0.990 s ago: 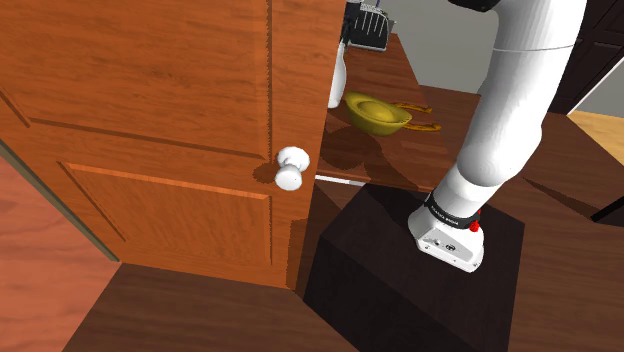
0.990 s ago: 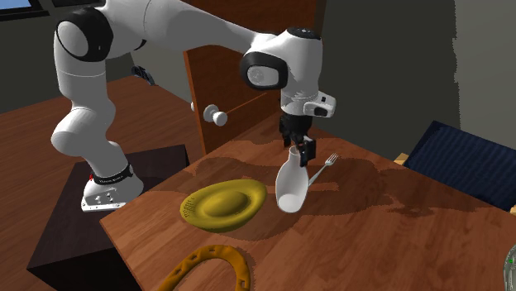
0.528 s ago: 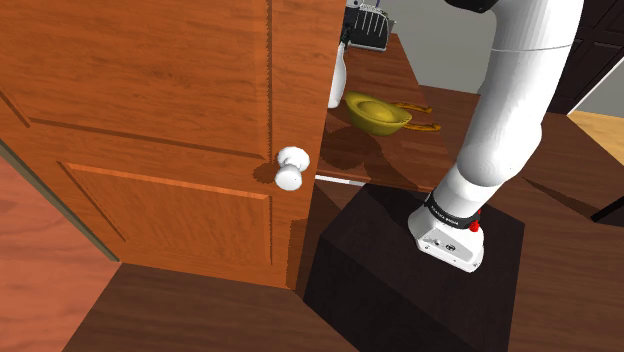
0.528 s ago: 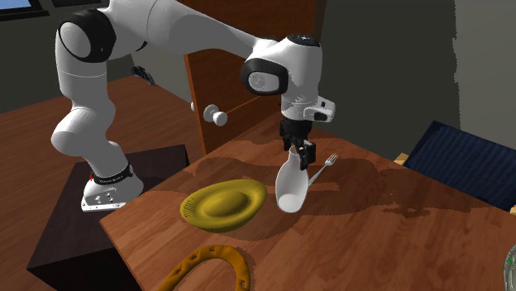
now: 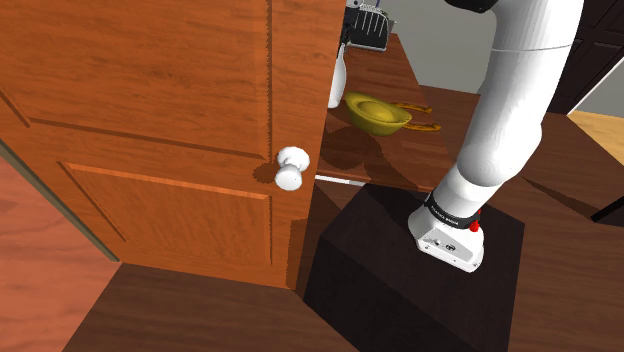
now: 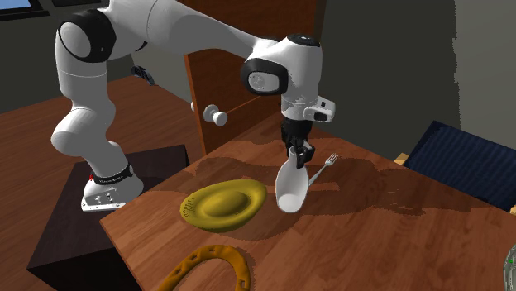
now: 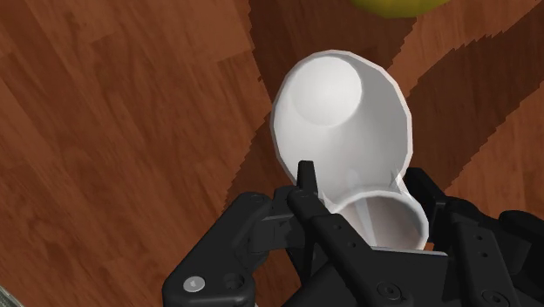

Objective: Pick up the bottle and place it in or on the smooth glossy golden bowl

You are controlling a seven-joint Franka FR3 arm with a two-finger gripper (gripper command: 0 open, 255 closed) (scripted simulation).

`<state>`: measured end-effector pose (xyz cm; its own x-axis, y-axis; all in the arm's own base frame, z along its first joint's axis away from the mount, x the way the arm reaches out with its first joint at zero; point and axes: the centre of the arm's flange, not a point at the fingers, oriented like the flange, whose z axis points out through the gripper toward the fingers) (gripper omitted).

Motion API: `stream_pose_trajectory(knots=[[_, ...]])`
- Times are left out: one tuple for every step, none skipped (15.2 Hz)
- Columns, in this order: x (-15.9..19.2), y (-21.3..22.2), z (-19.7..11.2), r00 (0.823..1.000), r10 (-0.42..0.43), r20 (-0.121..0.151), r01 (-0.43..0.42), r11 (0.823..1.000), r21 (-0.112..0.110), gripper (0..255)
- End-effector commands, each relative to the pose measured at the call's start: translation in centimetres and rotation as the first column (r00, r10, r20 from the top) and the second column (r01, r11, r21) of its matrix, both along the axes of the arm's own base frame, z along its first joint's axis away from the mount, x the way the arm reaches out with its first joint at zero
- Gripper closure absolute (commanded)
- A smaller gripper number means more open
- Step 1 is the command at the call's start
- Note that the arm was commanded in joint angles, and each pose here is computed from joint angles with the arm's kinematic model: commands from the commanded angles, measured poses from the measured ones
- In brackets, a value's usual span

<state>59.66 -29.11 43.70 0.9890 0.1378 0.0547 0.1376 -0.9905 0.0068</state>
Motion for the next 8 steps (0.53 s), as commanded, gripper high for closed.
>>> stream_pose_trajectory(knots=[[0.0,0.0,0.0,1.0,0.0,0.0,0.0,1.0,0.0,255],[0.0,0.0,0.0,1.0,0.0,0.0,0.0,1.0,0.0,255],[0.0,0.0,0.0,1.0,0.0,0.0,0.0,1.0,0.0,255],[0.0,0.0,0.0,1.0,0.0,0.0,0.0,1.0,0.0,255],[0.0,0.0,0.5,1.0,0.0,0.0,0.0,1.0,0.0,255],[0.0,0.0,1.0,1.0,0.0,0.0,0.0,1.0,0.0,255],[0.0,0.0,1.6,1.0,0.0,0.0,0.0,1.0,0.0,255],[0.0,0.0,2.1,1.0,0.0,0.0,0.0,1.0,0.0,255]])
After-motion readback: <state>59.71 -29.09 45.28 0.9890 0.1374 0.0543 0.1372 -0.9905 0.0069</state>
